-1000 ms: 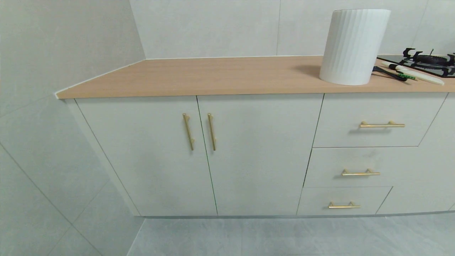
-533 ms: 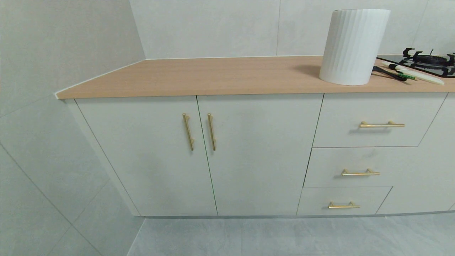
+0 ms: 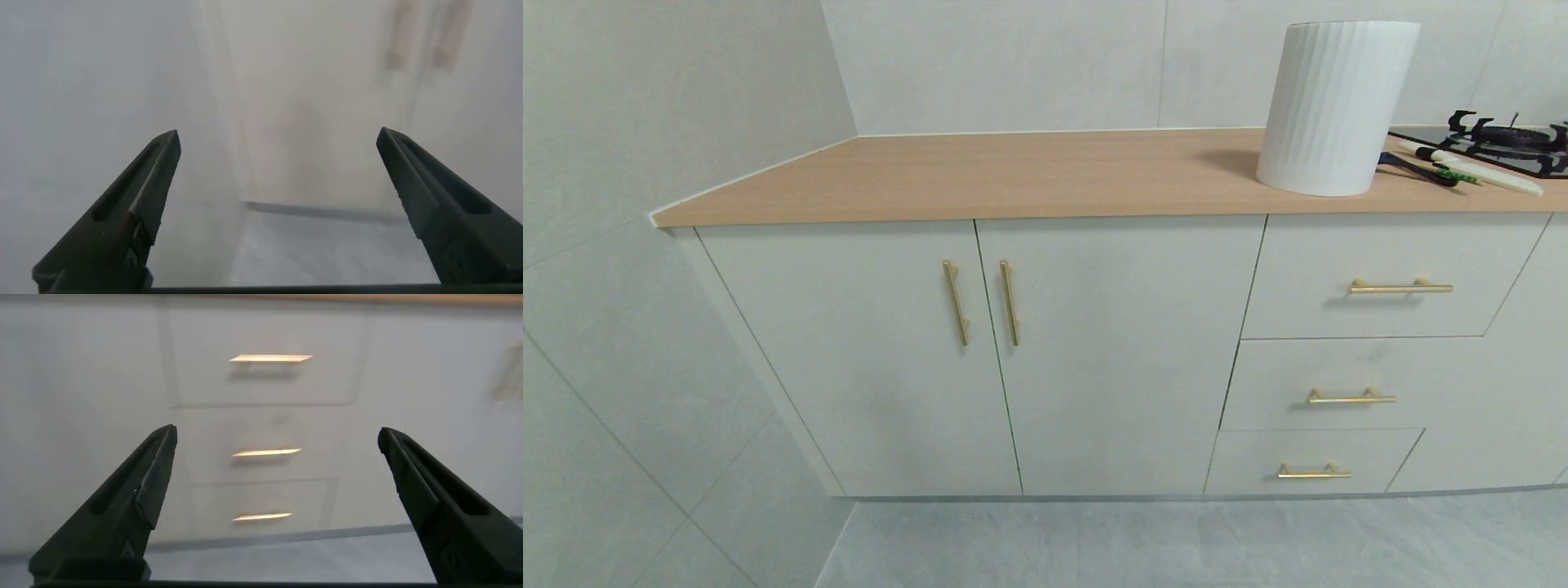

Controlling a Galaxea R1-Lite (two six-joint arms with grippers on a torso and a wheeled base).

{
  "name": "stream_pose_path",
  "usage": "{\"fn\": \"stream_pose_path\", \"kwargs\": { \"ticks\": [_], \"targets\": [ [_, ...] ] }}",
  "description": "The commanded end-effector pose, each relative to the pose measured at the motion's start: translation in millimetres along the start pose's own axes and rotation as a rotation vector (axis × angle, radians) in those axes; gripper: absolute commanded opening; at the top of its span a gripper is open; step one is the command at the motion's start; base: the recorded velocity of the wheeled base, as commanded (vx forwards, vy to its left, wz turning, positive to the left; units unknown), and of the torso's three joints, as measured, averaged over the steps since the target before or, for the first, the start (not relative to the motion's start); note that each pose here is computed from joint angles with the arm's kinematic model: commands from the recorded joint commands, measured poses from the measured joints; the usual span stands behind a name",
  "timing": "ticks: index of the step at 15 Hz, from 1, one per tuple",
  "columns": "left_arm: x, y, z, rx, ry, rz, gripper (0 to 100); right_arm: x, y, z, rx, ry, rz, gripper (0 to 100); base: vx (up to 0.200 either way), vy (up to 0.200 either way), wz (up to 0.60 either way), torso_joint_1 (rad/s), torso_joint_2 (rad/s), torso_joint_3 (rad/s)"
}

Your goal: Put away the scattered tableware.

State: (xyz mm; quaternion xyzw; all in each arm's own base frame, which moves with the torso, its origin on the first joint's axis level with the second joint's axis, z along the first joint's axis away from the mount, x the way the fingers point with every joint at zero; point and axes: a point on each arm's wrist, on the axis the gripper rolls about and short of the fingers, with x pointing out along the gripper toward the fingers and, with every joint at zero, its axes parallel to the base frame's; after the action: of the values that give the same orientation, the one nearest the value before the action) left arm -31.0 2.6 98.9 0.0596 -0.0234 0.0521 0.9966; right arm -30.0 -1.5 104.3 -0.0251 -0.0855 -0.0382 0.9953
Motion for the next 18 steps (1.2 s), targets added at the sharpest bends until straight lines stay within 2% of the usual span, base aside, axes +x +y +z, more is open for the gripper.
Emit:
{"fn": "stream_pose_path", "kwargs": {
  "ticks": [1, 2, 3, 5, 11, 18],
  "targets": [
    [6.1, -4.9, -18.0, -0.006, 0.009, -0.091, 100, 3.2, 2.5, -20.3, 0.011, 0.080, 0.054, 100, 0.000, 0.000, 0.00, 0.000, 0.00, 0.000],
    [6.6, -5.6, -17.8, -0.024, -0.007, -0.115, 100, 2.8, 2.9, -24.2, 0.015, 0.118, 0.064, 100, 0.000, 0.000, 0.00, 0.000, 0.00, 0.000],
    [6.6, -6.6, -24.0, -0.032, 0.047, -0.130, 100, 2.1, 3.2, -29.2, 0.020, 0.169, 0.070, 100, 0.000, 0.000, 0.00, 0.000, 0.00, 0.000],
    [6.5, -6.5, -23.1, -0.092, 0.045, -0.130, 100, 2.0, 3.3, -29.5, 0.033, 0.171, 0.075, 100, 0.000, 0.000, 0.00, 0.000, 0.00, 0.000],
    [6.5, -6.4, -22.9, -0.114, 0.045, -0.126, 100, 2.0, 3.3, -29.5, 0.041, 0.171, 0.074, 100, 0.000, 0.000, 0.00, 0.000, 0.00, 0.000],
    [6.5, -6.4, -22.9, -0.112, 0.045, -0.123, 100, 2.0, 3.3, -29.5, 0.052, 0.171, 0.073, 100, 0.000, 0.000, 0.00, 0.000, 0.00, 0.000]
  ]
}}
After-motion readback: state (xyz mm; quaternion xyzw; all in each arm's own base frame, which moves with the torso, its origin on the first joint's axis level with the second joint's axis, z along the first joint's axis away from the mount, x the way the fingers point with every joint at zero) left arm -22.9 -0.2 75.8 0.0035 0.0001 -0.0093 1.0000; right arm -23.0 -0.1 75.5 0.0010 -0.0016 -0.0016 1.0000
